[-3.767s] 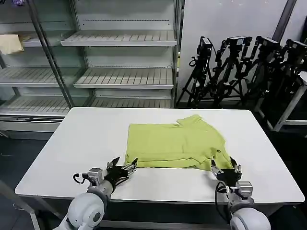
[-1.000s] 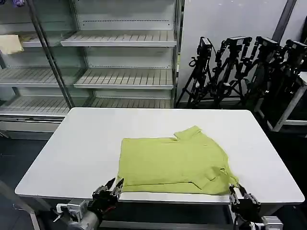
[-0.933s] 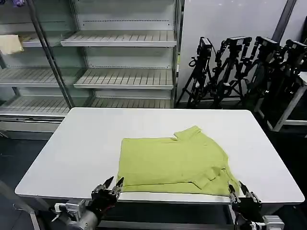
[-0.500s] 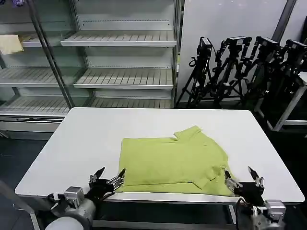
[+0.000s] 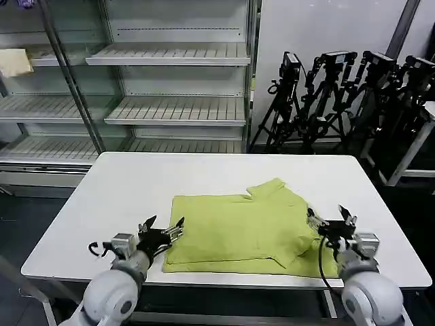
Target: Fold and organize the clothes.
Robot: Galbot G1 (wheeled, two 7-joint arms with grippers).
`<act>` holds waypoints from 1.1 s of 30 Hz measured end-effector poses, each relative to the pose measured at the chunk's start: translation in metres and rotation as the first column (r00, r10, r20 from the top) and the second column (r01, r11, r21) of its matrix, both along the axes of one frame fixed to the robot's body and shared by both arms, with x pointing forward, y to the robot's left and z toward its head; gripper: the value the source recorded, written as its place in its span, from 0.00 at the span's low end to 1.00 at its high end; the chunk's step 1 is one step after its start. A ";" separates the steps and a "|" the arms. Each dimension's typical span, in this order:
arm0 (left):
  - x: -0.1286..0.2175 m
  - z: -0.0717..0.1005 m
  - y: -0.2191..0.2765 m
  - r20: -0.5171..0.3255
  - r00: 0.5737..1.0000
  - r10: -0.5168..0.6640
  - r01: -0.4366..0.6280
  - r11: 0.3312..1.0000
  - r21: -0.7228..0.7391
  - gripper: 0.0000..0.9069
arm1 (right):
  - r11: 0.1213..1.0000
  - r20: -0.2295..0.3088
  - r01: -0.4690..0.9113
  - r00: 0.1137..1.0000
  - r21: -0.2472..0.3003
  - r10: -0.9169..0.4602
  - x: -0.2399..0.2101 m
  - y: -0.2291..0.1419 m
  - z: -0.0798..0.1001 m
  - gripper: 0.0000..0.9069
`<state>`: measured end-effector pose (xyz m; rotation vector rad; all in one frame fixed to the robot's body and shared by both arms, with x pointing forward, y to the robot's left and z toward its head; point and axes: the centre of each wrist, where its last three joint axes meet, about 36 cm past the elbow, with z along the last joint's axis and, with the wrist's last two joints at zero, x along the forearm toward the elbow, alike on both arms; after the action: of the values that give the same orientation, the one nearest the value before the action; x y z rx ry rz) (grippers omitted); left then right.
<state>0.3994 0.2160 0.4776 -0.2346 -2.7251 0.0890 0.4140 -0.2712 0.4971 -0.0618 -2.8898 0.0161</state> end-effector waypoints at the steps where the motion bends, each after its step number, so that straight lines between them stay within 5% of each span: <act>1: 0.006 -0.001 -0.002 0.001 1.000 0.001 -0.001 1.000 0.001 1.00 | 1.000 -0.002 -0.002 1.000 0.006 0.002 0.008 0.002 0.000 1.00; 18: 0.095 -0.014 -0.031 -0.026 0.999 0.034 -0.033 0.999 0.038 1.00 | 0.998 -0.114 -0.010 0.993 0.068 0.018 0.118 0.028 -0.020 1.00; 33: 0.129 -0.032 -0.048 -0.081 0.996 0.044 -0.039 0.997 0.061 1.00 | 0.994 -0.201 -0.009 0.979 0.110 0.031 0.183 0.048 -0.034 1.00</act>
<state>0.5286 0.1680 0.4451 -0.1542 -2.6466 0.0292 0.5972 -0.2237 0.4627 -0.0100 -2.6820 -0.1245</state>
